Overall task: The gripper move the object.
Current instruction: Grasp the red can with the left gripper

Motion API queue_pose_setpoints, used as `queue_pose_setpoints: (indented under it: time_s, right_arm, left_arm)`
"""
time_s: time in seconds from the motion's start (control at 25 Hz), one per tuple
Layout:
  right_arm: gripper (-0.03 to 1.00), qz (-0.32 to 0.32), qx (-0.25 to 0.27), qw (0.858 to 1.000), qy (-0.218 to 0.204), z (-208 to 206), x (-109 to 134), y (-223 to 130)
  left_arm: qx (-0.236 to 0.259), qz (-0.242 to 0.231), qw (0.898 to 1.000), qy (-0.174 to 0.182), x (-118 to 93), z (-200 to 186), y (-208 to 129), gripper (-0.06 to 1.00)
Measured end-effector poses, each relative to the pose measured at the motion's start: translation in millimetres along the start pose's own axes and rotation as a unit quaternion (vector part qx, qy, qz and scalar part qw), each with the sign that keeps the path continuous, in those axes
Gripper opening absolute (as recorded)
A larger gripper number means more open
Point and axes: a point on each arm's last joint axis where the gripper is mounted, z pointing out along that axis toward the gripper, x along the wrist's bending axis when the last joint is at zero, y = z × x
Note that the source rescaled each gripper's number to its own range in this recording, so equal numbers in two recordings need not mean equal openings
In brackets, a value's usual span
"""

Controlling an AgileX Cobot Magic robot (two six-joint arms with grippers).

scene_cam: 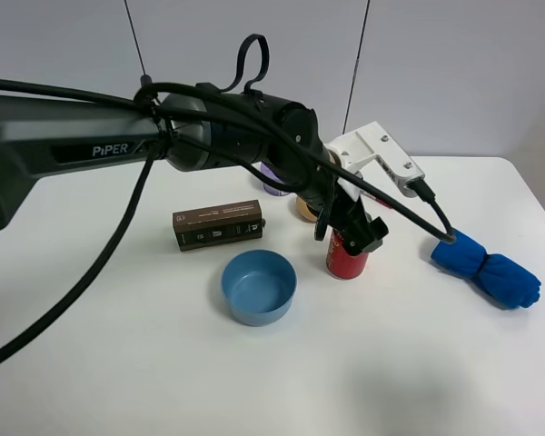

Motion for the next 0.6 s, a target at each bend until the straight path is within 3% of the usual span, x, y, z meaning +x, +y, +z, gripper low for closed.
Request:
queue_pose_setpoints:
  time_s: [0.6]
  right_arm:
    - [1.0,0.0,0.0,1.0,0.0,0.0,0.0,0.0]
  left_arm:
    - [-0.017,-0.002,1.0,0.013,0.6,23.0,-5.9,1.0]
